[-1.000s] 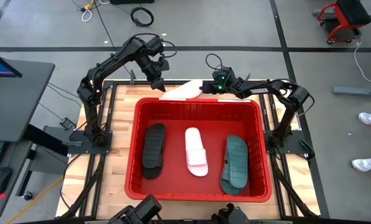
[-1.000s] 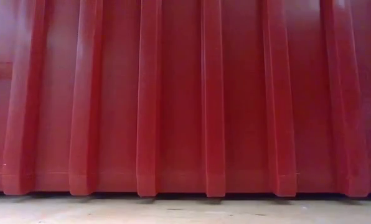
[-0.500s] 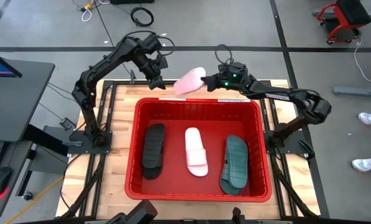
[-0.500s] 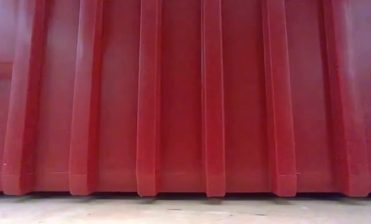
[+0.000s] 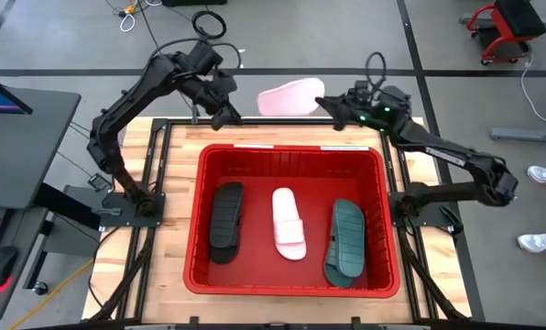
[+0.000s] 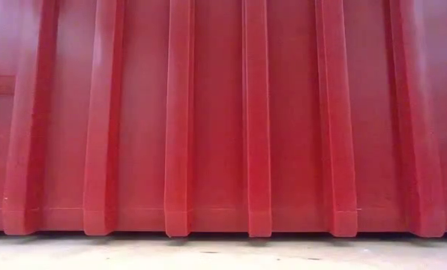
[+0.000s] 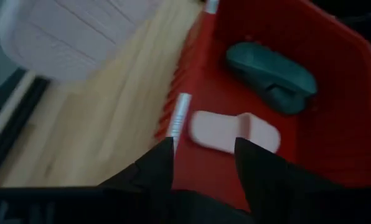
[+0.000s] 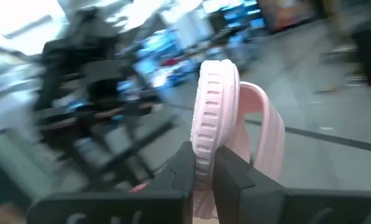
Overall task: Pick and place slides into bin
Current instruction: Put the pink slide on top of the other pink slide in the container
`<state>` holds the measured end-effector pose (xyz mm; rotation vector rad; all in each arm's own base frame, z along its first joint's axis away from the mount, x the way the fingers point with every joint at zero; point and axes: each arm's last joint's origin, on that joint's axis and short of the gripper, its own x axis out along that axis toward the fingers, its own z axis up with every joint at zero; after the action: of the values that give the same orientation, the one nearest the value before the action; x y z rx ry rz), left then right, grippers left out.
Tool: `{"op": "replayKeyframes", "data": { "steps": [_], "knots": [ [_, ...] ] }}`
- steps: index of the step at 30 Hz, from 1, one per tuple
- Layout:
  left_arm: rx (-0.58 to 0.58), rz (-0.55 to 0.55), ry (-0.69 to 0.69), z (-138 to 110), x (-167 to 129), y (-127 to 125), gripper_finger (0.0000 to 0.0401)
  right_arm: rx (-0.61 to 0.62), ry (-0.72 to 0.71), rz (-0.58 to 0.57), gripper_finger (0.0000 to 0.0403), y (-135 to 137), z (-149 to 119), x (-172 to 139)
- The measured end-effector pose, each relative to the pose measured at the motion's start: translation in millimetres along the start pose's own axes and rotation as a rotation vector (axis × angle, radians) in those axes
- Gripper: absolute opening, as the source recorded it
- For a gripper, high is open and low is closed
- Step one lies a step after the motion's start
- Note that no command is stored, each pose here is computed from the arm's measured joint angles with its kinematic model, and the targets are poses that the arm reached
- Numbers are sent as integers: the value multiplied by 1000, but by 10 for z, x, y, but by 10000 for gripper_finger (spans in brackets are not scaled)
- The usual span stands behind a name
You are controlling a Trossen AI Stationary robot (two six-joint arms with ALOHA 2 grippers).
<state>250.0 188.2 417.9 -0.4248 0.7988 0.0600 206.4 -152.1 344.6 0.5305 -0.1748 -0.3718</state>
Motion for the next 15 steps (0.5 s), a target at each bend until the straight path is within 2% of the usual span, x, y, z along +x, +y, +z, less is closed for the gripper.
{"op": "replayKeyframes", "data": {
  "steps": [9, 12, 15],
  "knots": [
    [-5, -80, 22, -89, -58, -725, 170, 53, 182, 484, 34, 442, 132, -377],
    [-30, -127, 50, -149, -52, -990, 167, 97, 281, 589, 34, 513, 136, -471],
    [-16, -155, 73, -211, -39, -1246, 168, 146, 420, 623, 34, 555, 153, -497]
  ]
}}
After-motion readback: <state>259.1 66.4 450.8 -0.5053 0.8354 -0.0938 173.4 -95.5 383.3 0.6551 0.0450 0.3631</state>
